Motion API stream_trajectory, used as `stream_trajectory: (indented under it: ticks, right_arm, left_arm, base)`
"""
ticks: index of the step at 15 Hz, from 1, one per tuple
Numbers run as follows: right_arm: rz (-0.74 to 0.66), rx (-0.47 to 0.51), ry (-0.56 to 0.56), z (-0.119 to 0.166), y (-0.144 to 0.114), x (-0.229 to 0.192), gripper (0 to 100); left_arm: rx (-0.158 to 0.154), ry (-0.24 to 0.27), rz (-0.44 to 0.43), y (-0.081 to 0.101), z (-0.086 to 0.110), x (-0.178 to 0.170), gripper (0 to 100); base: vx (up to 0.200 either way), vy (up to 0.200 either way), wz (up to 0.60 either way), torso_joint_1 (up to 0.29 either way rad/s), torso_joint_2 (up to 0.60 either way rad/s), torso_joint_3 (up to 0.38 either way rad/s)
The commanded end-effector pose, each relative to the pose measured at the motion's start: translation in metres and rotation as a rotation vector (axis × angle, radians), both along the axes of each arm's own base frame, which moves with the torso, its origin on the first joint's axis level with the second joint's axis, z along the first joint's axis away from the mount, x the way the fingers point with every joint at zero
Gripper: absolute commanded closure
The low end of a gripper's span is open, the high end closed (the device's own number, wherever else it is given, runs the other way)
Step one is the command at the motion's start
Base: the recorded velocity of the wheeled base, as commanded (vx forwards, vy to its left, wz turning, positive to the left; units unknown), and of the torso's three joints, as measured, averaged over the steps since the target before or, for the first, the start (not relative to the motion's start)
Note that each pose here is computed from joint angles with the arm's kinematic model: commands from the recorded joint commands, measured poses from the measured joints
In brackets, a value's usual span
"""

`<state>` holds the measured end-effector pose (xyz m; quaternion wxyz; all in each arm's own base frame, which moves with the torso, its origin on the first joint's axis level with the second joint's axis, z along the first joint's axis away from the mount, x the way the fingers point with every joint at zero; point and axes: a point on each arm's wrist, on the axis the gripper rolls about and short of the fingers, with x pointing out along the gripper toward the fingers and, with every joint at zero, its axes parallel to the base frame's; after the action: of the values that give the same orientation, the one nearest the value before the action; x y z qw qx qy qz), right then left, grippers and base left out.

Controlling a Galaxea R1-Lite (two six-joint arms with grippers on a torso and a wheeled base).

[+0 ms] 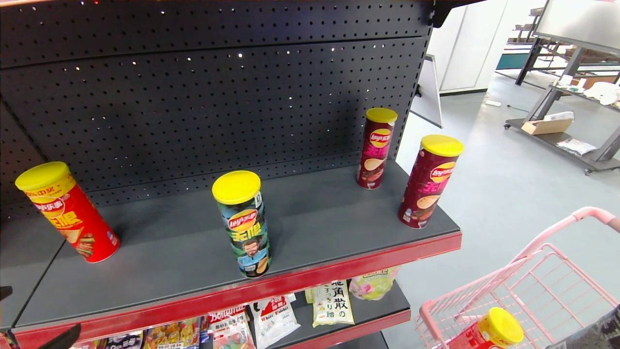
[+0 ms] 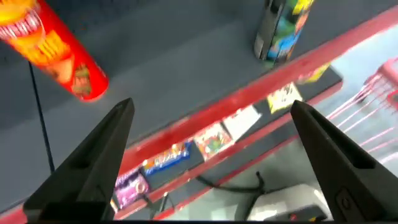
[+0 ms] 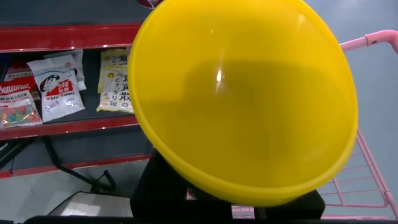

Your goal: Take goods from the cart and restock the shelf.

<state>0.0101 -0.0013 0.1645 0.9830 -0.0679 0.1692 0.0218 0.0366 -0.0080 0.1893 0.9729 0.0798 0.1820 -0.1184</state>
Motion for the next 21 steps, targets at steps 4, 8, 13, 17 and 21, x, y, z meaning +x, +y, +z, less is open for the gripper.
stream_trajectory:
  ticks: [4, 8, 13, 17, 21]
  right_arm:
    - [-0.001, -0.001, 0.002, -0.003, 0.000, -0.001, 100]
    - [0.000, -0.009, 0.005, -0.004, 0.000, -0.001, 100]
    - [0.002, -0.024, 0.003, -0.011, -0.001, -0.005, 100]
    - [0.005, -0.025, -0.006, -0.011, -0.001, -0.006, 100]
    - [0.006, -0.022, -0.025, -0.011, -0.001, -0.009, 100]
  left_arm:
    - [0.019, 0.008, 0.000, 0.000, -0.004, 0.000, 0]
    - [0.026, 0.021, 0.011, 0.000, -0.006, 0.002, 0]
    - [0.032, 0.026, 0.008, 0.000, -0.009, 0.002, 0]
    - [0.033, 0.022, 0.007, 0.000, -0.008, 0.002, 0]
    - [0.034, 0.018, 0.006, 0.000, -0.008, 0.001, 0]
  base:
    - [0.000, 0.000, 0.00, 0.000, 0.00, 0.000]
    - [-0.200, 0.000, 0.00, 0.012, 0.00, 0.004]
    - [-0.040, 0.000, 0.24, 0.000, 0.00, 0.001]
    - [0.000, 0.000, 0.60, 0.018, 0.00, -0.004]
    - [0.000, 0.000, 0.00, 0.000, 0.00, 0.000]
